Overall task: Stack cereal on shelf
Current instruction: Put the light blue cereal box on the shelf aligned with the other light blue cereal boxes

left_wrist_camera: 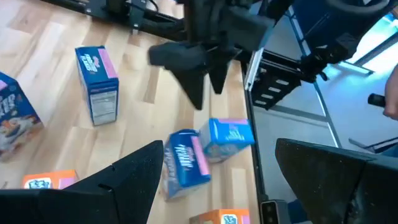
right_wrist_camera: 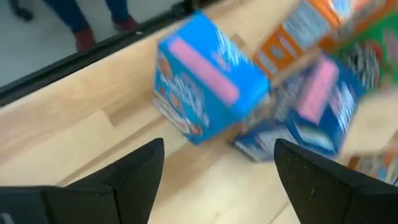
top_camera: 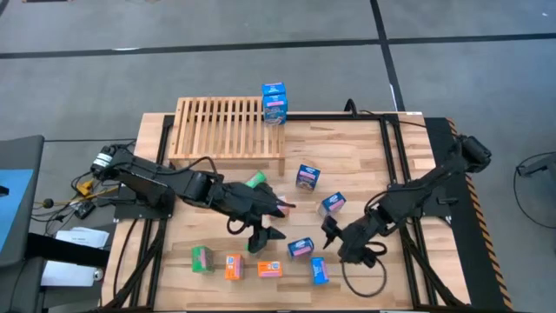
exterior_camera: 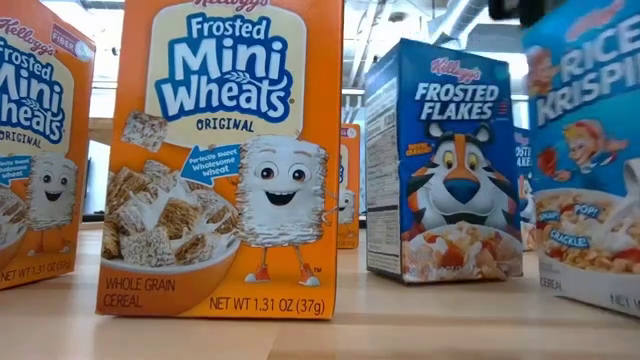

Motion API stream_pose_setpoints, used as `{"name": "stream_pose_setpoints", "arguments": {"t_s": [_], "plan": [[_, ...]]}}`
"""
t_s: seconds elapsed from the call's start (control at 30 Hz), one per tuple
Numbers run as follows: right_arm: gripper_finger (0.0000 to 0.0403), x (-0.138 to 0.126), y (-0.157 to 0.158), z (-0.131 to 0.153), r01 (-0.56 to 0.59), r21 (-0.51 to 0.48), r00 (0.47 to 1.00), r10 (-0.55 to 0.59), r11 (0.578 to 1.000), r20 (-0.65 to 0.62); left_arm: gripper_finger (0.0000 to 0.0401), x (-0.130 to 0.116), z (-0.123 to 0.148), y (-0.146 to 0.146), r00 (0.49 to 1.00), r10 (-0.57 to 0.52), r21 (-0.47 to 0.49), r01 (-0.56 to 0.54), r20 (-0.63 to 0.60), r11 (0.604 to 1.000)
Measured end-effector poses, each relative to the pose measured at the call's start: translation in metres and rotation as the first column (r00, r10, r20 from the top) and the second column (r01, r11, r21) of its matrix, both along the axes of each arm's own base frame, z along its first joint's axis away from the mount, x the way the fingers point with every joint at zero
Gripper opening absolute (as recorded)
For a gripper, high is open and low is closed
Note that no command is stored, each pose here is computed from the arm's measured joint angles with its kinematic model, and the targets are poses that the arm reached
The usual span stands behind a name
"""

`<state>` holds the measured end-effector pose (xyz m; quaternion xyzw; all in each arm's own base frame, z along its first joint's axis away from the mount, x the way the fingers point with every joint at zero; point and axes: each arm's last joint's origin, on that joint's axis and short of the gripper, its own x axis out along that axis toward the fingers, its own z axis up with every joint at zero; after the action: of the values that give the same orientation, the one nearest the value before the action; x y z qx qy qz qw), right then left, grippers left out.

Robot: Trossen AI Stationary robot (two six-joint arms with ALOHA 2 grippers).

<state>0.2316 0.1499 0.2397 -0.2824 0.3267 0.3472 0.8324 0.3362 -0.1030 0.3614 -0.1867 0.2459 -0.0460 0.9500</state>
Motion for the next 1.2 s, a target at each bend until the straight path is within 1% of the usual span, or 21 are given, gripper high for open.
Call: {"name": "stream_pose_setpoints", "arguments": {"t_s": [0.1,0.2,0.27,0.33,0.5,0.6,0.77,1.0,1.07,1.2], "plan": [[0.0327,0.002,0.005,0.01,-0.059,-0.057,0.995,0.063,0.997,0.071,0.03,-0.002,0.0,-0.006,1.0,0.004,-0.006,-0.004,-0.005,1.0],[0.0326,0.012,0.01,0.019,-0.096,-0.096,0.988,0.107,0.991,0.116,0.03,-0.005,-0.001,-0.013,1.0,-0.012,-0.004,0.012,-0.006,1.0],[0.0326,0.019,0.014,0.018,-0.115,-0.115,0.987,0.126,0.987,0.098,0.03,-0.007,-0.001,-0.018,1.0,-0.027,-0.004,0.027,-0.009,1.0],[0.0327,0.027,0.021,0.018,-0.14,-0.108,0.985,0.15,0.984,0.088,0.03,-0.008,-0.001,-0.022,0.999,-0.034,-0.009,0.034,-0.014,0.999],[0.0327,0.042,0.031,0.004,-0.195,-0.155,0.98,0.198,0.968,0.004,0.03,-0.011,-0.001,-0.028,0.999,-0.04,-0.028,0.039,-0.021,0.999],[0.0327,0.049,0.037,0.0,-0.227,-0.186,0.974,0.228,0.956,-0.02,0.03,-0.012,-0.002,-0.032,0.999,-0.044,-0.034,0.043,-0.026,0.998],[0.0327,0.058,0.042,-0.003,-0.297,-0.247,0.955,0.29,0.922,-0.065,0.03,-0.015,-0.002,-0.038,0.999,-0.031,-0.018,0.031,-0.02,0.999],[0.0327,0.066,0.048,-0.006,-0.386,-0.312,0.92,0.387,0.868,-0.061,0.03,-0.018,-0.002,-0.043,1.0,-0.02,-0.004,0.02,-0.013,1.0],[0.0327,0.066,0.047,-0.005,-0.388,-0.314,0.92,0.387,0.867,-0.069,0.03,-0.018,-0.002,-0.043,1.0,-0.021,-0.004,0.021,-0.013,1.0],[0.0326,0.071,0.044,0.0,-0.37,-0.309,0.926,0.373,0.876,-0.052,0.03,-0.018,-0.002,-0.043,1.0,-0.021,-0.002,0.021,-0.013,1.0]]}}
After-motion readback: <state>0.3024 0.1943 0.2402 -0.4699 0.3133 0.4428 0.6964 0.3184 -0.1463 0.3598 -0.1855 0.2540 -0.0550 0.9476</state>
